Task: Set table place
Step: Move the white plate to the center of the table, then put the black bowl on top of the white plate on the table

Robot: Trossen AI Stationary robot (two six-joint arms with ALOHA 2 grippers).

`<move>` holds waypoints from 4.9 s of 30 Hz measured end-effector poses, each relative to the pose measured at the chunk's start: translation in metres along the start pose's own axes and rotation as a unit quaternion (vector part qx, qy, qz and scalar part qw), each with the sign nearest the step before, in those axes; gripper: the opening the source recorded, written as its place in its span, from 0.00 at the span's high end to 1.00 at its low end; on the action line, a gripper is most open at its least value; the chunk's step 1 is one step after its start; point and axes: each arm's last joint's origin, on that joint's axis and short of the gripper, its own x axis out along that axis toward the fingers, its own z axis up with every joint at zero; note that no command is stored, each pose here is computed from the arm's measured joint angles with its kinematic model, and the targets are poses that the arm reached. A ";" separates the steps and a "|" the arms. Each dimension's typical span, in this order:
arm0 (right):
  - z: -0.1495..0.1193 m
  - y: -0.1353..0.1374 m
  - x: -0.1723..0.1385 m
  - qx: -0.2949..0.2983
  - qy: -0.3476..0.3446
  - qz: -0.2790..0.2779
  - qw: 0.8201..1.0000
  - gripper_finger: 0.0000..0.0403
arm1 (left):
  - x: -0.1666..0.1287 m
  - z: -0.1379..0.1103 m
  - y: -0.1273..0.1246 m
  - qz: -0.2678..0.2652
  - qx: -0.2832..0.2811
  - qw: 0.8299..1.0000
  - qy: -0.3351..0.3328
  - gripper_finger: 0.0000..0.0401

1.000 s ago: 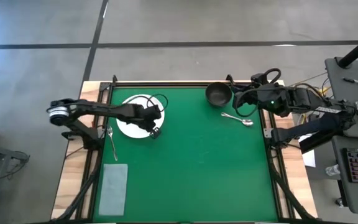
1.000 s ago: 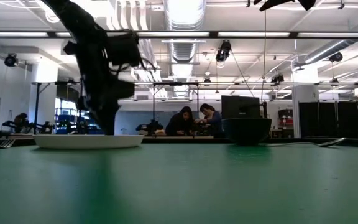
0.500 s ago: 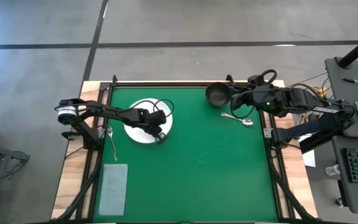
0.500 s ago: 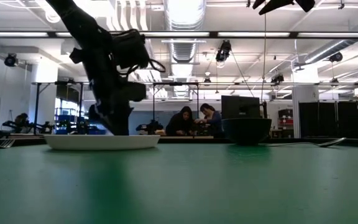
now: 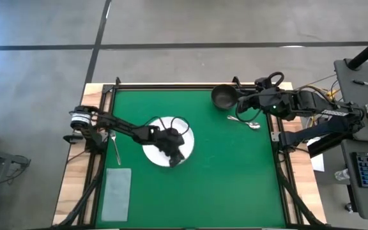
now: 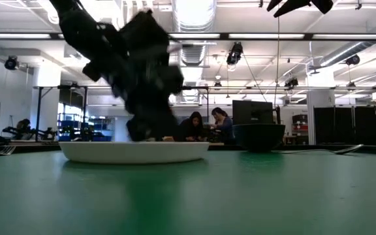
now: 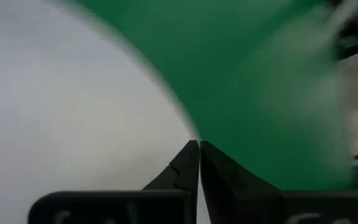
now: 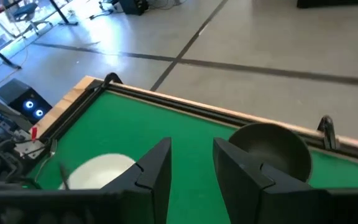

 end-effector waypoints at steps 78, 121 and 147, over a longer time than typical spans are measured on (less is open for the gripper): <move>-0.081 0.037 0.081 -0.082 0.261 -0.124 0.954 0.72 | -0.035 -0.010 0.028 0.149 -0.084 0.983 0.070 1.00; -0.092 0.010 0.124 -0.221 0.337 -0.041 0.914 0.69 | -0.141 0.040 -0.011 0.100 -0.066 0.980 -0.158 1.00; -0.063 -0.031 0.265 -0.309 0.455 -0.091 0.830 0.45 | -0.219 0.045 -0.045 0.027 -0.092 0.943 -0.317 0.83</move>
